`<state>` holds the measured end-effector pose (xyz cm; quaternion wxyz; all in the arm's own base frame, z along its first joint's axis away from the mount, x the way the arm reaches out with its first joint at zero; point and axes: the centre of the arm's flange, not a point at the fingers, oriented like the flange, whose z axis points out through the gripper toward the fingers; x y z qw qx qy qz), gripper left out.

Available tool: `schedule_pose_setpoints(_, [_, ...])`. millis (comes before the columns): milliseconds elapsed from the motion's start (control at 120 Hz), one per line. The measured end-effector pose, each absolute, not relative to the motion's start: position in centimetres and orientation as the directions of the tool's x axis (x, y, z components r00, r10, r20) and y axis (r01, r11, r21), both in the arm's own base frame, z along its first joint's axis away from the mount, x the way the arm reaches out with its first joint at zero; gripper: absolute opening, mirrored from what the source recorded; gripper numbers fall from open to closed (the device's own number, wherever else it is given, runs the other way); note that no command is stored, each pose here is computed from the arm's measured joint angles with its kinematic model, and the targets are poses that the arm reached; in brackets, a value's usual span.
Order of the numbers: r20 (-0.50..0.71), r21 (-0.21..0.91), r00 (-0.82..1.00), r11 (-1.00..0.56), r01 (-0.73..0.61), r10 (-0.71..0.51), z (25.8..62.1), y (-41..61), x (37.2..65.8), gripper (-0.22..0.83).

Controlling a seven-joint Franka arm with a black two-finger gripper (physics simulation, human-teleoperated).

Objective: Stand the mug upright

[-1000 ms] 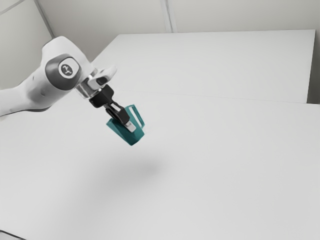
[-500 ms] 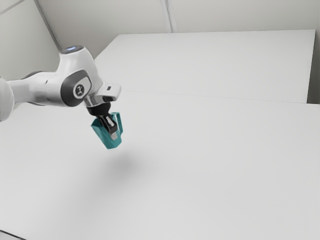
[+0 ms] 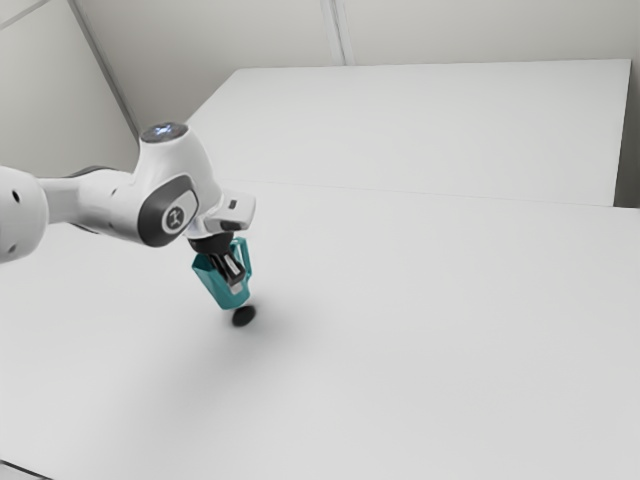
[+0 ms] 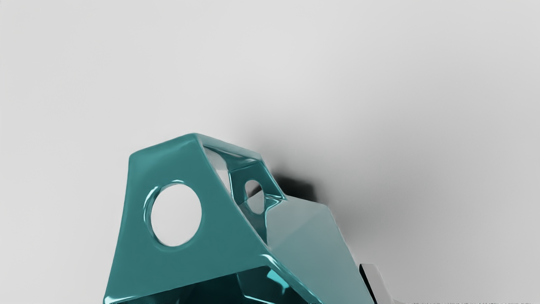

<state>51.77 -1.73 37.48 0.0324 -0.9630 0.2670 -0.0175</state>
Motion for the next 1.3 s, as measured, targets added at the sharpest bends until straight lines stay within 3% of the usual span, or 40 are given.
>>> schedule_pose_setpoints(333, [0.022,-0.091,0.891,-0.888,-0.451,-0.454,37.3,1.4,51.3,-0.17])
schedule_pose_setpoints(1300, [0.04,-0.099,0.886,-0.884,-0.457,-0.462,34.8,-0.6,52.3,-0.17])
